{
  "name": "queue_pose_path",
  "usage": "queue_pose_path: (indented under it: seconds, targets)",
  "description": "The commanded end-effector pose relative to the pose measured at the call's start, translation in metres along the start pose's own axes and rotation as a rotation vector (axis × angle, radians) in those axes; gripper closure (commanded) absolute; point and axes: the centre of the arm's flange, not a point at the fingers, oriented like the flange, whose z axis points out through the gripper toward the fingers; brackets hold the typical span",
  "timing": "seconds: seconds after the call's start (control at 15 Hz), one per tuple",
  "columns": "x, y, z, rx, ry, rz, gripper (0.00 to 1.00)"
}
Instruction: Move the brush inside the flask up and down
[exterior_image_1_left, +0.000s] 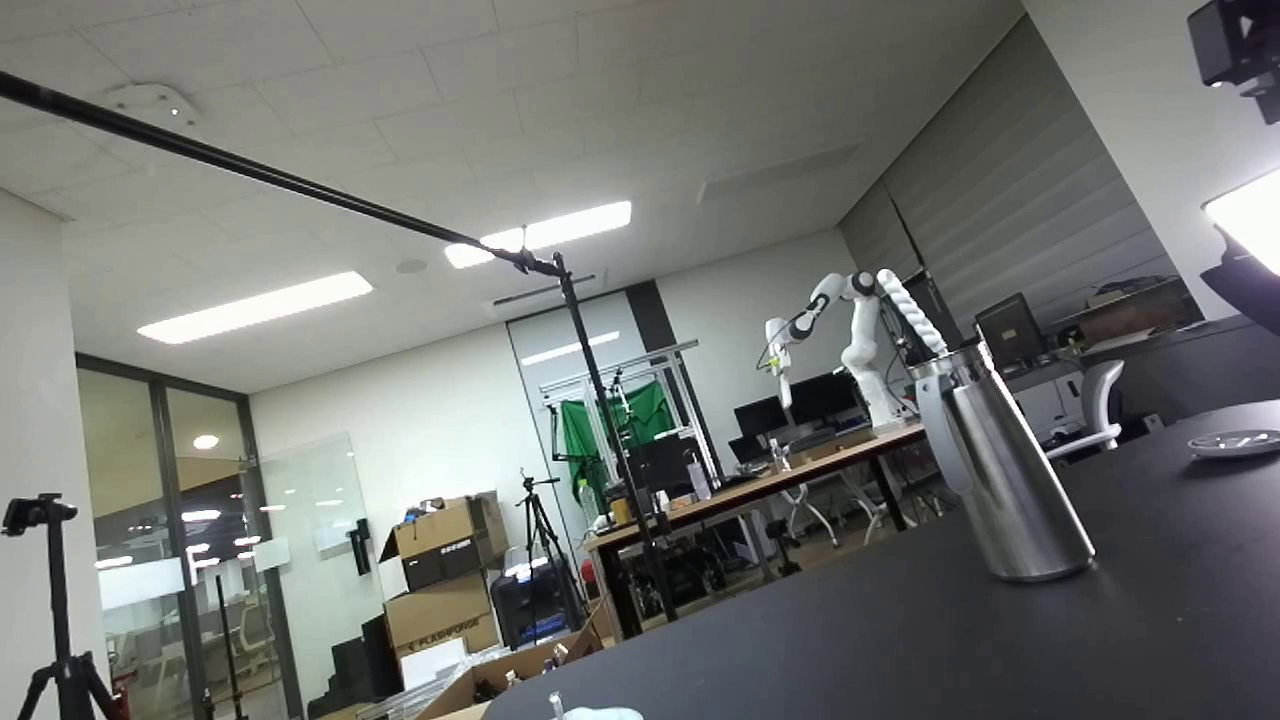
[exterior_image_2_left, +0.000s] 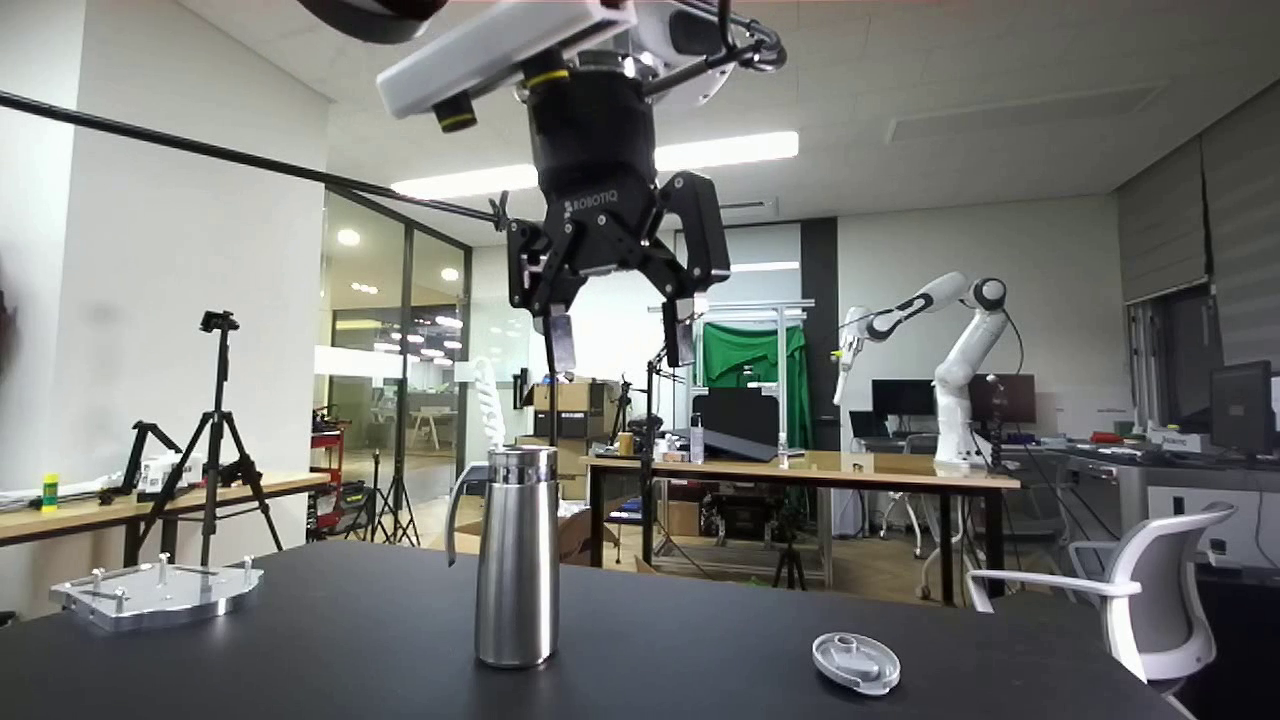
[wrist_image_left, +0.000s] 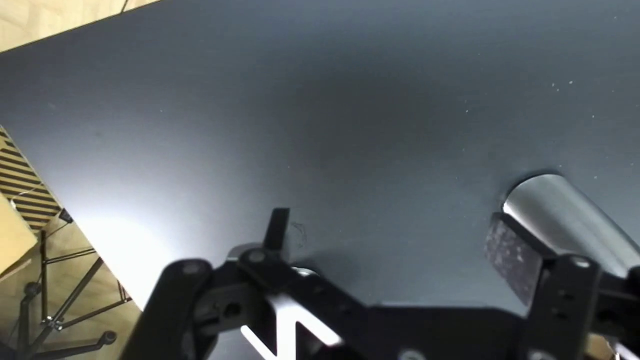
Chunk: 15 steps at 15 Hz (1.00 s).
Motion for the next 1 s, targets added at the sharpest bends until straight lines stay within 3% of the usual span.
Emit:
queue_pose_path:
  seconds: [0.0, 0.53, 0.6, 0.67, 0.93]
  targets:
    - [0.055, -0.028, -0.007, -0.041, -0.008, 0.022, 0.0]
    - [0.14, -0.107, -0.018, -0.083, 0.028, -0.005, 0.0]
    - [0.143, -0.109, -0.017, -0.07, 0.023, -0.012, 0.0]
    - [0.119, -0.104, -0.012, -0.061, 0.038, -0.039, 0.0]
    - [0.132, -0.109, -0.009, -0.061, 0.029, -0.043, 0.0]
